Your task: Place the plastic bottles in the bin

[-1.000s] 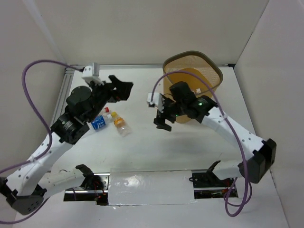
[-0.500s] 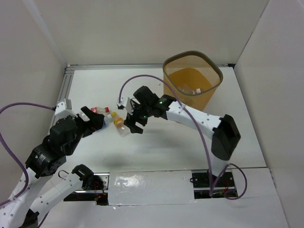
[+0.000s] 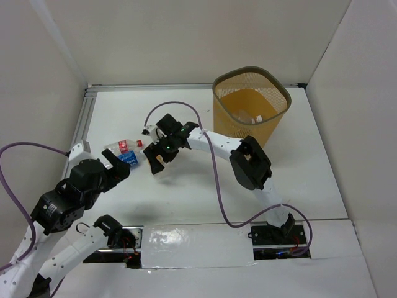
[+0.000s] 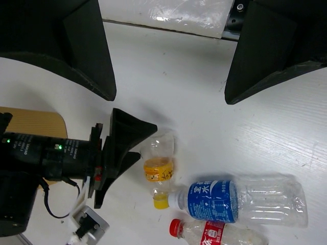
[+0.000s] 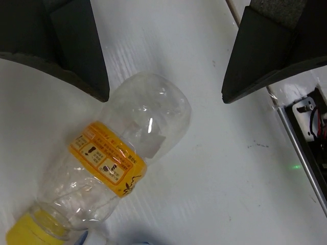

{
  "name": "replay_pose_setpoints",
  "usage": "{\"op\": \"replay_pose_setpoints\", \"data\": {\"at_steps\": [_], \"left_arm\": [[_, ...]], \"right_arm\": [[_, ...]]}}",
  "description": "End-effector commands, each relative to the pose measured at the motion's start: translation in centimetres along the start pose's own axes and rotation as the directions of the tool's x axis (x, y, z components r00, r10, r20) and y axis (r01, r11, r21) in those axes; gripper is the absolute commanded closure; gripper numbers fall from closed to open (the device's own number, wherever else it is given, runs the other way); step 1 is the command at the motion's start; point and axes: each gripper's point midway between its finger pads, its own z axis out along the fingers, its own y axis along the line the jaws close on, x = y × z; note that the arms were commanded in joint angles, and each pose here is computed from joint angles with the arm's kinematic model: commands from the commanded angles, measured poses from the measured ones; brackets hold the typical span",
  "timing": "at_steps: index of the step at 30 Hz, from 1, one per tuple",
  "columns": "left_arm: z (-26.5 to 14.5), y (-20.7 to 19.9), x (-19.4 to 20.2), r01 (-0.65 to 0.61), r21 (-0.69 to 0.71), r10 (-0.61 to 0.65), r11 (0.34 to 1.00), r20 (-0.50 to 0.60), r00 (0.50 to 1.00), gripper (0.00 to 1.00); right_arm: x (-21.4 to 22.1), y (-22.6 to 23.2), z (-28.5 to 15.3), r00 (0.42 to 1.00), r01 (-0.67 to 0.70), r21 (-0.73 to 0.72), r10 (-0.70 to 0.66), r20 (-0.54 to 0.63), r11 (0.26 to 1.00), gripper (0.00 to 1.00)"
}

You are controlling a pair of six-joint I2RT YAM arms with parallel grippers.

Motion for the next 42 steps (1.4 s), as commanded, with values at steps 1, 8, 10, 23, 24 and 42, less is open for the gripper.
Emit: {"op": "replay_pose_setpoints", "data": {"at_steps": [1,8,10,23,24,42], "left_arm": [[-0.7,-0.2,-0.3,-0.014,0.018,0.014,1.000,-0.006,1.000,0.00],[-0.9,-0.1,-0.5,-0.034,0.018,0.034,0.999,-0.006,0.999,0.00],[-0.5,-0.1,-0.2,-0.056,0.001,0.056,0.998,-0.019,0.998,0.00],[0.4,-0.8,0.2,-0.096,0.016,0.097,0.995,-0.034,0.995,0.00],[0.7,-0.8,0.4,-0.096,0.016,0.097,0.995,-0.033,0.995,0.00],[5.3,0.0,4.1,-0.182,-0.101,0.164,0.978,-0.162,0.973,0.00]], "right_arm": [[-3.3,0.6,0.6,0.996,-0.038,-0.001,0.038,0.081,0.999,0.02],[-2.4,-2.8,2.7,0.994,-0.072,0.208,0.054,0.090,0.975,0.02],[-1.7,-3.7,3.3,0.995,-0.081,0.267,0.062,0.079,0.960,0.02],[-1.0,-7.0,3.5,0.988,-0.141,0.371,0.110,0.105,0.918,0.04],[-1.6,-7.1,3.3,0.988,-0.141,0.378,0.103,0.119,0.915,0.02],[-8.1,-6.0,-8.7,0.972,0.028,0.232,-0.080,0.221,0.972,0.77]]}}
